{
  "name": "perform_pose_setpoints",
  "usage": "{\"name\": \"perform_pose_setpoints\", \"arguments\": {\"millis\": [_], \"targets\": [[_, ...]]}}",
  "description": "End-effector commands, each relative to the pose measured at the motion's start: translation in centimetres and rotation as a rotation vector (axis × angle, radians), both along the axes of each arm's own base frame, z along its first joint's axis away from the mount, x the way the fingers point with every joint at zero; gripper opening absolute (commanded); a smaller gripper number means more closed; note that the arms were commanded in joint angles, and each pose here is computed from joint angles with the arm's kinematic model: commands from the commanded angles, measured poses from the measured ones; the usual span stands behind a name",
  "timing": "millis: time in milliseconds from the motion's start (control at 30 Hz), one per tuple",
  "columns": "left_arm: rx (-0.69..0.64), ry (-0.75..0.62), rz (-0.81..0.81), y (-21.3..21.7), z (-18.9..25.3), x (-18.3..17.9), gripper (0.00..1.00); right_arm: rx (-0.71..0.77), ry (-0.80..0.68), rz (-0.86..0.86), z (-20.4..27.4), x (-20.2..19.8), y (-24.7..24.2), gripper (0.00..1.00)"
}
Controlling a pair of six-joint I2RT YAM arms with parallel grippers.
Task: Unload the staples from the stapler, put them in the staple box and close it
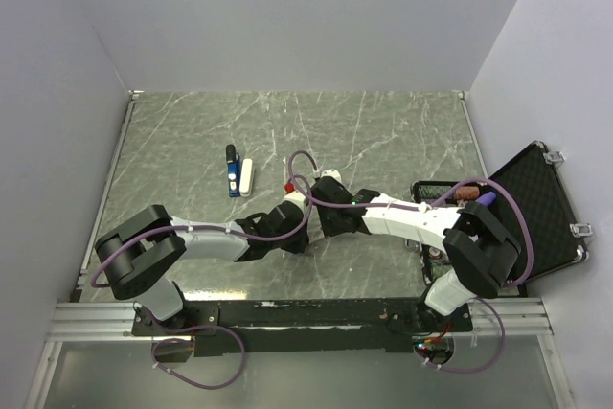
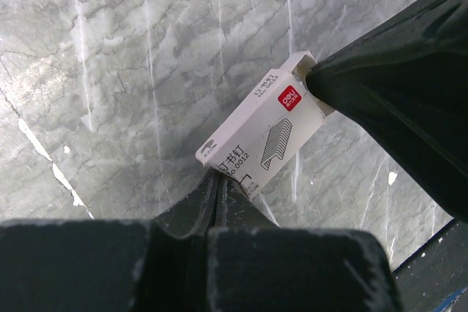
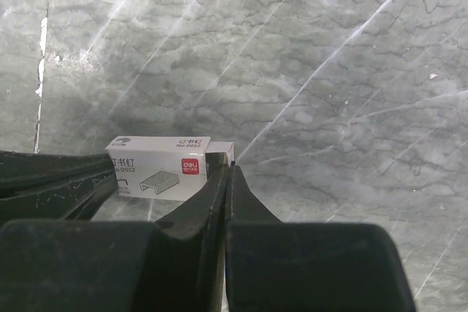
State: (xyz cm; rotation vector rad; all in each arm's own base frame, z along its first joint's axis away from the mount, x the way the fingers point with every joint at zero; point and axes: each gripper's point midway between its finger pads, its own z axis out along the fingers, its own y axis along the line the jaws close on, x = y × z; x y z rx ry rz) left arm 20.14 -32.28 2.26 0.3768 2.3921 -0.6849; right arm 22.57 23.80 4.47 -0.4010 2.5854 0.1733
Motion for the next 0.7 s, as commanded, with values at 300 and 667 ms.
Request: {"name": "perform_pose_setpoints", "arguments": {"millis": [300,667], "targets": [[0.019,0.036,-0.07,-0.3,-1.3,-1.7,0.01,0.097,0.034,0.027,-0.8,-1.5,2.6,0.0],[0.028,0.036,-0.072,-0.5,-1.5,-1.8,0.01,0.074,0.003,0.009,0.1,-1.6,1.6,0.14]]}}
